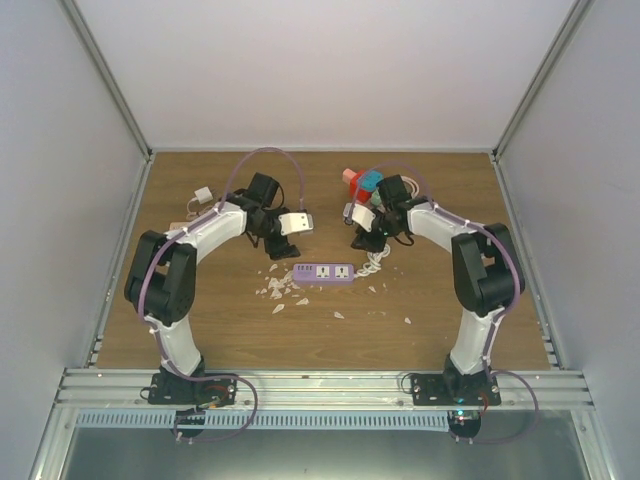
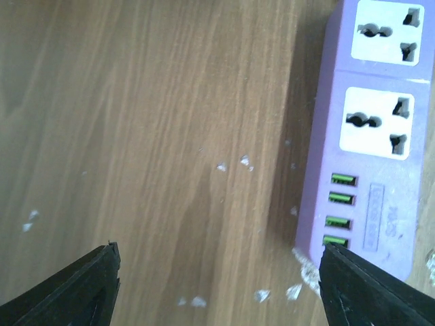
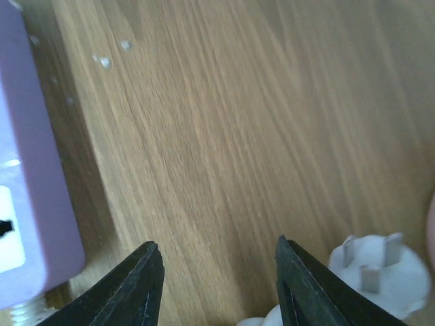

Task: Pull the plug off the socket

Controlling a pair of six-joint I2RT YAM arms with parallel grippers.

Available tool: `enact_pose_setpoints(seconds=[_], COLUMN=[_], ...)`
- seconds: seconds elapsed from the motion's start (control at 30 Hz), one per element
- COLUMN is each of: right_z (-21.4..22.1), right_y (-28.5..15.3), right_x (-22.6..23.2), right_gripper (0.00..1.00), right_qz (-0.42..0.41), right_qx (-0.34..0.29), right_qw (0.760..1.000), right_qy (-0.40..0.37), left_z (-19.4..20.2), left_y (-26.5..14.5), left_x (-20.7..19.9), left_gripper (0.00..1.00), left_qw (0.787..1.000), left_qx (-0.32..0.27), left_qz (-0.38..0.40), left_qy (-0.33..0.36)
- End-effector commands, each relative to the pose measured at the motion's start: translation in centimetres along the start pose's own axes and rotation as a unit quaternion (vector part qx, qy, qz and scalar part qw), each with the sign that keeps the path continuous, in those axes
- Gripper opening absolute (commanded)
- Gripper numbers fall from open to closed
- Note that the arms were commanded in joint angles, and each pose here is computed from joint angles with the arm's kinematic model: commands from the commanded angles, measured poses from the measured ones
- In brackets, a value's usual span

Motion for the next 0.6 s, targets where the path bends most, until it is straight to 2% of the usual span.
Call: enact_pose_setpoints(seconds=[0.0,0.13,0.23,0.37,0.57], right_z=[2.2,4.0,5.1,7.0,9.7], right_y=[1.4,1.5,1.1,0.4,-1.0], right_x=[-0.5,-0.7,-0.6,-0.3,0.3], right_gripper=[0.46,0.44,0.44,0.44,0.43], right_qz=[0.009,0.021,0.024,0.03,0.036], right_qx=[0.055,0.082,0.092,0.11,0.125], right_qw=[0.998,0.996,0.994,0.992,0.989], right_qy=[0.024,0.035,0.046,0.057,0.07], left_z=[-1.5,-1.6,-1.5,-1.9,-4.3], left_y=[1.7,3.4,5.3,6.5,5.6], left_x=[0.1,-0.1,-1.9,-3.6,-4.9], left_gripper=[0.81,0.79,0.78,0.77,0.75], left_qw=[0.999,0.999,1.0,0.998,0.997], left_qx=[-0.043,-0.04,-0.007,0.008,-0.043], left_qz=[-0.002,0.008,0.003,0.002,0.042], left_qy=[-0.013,-0.019,0.024,0.058,0.052])
Point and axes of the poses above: each gripper's point midway between its finger pads, its own y axis out along the fingers, its own x axis along the line the jaws close on, z = x × y, the point moved 3 cm from there along -y, back along the fingers, and after that the axes turned 10 degrees about y, right-handed, at the moved point
